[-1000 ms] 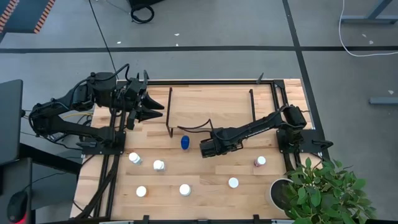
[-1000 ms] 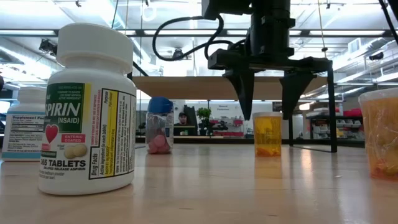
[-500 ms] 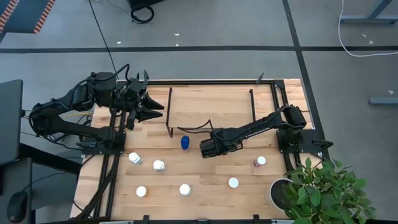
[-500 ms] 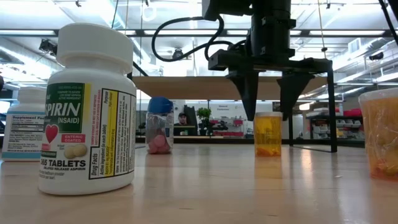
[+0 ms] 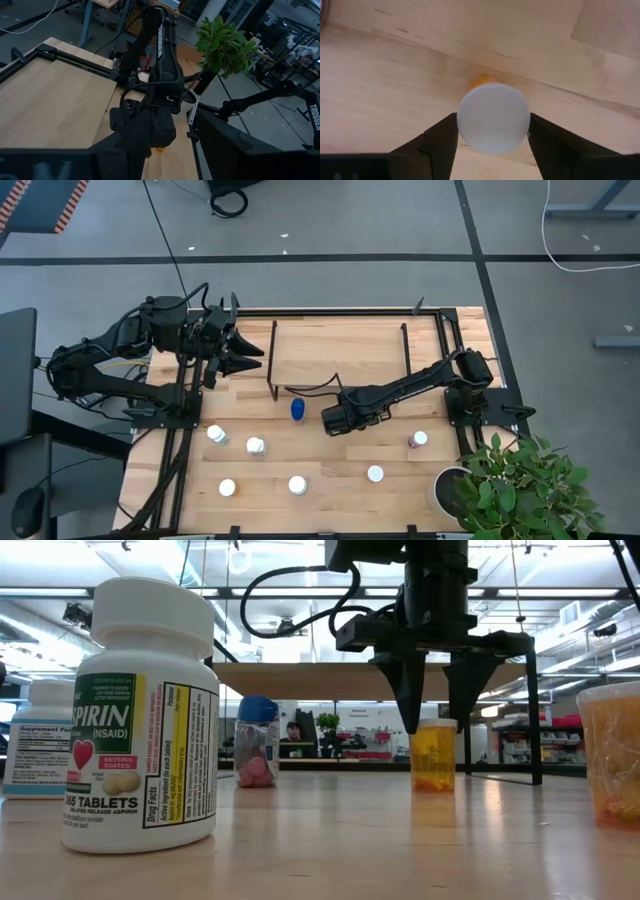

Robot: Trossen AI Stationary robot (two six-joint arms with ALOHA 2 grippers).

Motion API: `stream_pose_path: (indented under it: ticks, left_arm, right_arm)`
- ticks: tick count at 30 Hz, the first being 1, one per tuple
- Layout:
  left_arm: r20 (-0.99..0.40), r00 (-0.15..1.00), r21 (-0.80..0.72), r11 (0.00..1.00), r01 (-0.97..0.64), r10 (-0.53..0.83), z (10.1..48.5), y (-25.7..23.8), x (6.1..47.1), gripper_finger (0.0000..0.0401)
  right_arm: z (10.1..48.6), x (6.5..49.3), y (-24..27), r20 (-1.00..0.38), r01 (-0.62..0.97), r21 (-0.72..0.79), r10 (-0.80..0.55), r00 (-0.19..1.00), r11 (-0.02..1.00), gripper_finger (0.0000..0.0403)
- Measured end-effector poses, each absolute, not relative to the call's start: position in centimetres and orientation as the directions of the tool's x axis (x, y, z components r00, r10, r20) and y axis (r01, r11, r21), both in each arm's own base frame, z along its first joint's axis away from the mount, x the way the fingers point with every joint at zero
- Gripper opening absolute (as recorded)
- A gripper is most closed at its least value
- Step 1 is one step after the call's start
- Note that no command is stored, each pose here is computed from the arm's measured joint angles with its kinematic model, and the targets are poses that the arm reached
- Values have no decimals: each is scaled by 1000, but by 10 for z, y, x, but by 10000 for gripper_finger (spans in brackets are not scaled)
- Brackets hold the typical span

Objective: Pick and place medicine bottles onto shelf by color
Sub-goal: Put the top right orange pill bottle on the shelf

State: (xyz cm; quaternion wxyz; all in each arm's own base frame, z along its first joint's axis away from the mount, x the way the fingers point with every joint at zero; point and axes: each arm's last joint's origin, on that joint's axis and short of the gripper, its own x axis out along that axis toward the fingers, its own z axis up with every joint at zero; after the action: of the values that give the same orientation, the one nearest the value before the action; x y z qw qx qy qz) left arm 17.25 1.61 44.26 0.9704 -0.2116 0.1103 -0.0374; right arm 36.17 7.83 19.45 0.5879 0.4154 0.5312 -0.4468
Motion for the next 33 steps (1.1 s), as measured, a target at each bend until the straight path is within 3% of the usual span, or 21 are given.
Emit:
stream_pose_path:
  ticks: [10,24,28,33]
  left_arm:
    - [-221,968,-422,906,16,-120,440,16,172,172]
    - [-220,968,-415,910,18,-120,440,16,172,173]
    - [-220,968,-414,910,18,-120,440,16,172,172]
    - [-219,968,-415,910,18,-119,440,16,172,173]
  right_arm:
    - [227,374,86,-995,911,105,46,94,398,233]
    - [353,362,81,-981,838,166,3,192,520,232]
    - [366,361,69,-974,806,180,-15,228,564,232]
    - [368,364,39,-973,825,174,-38,230,538,232]
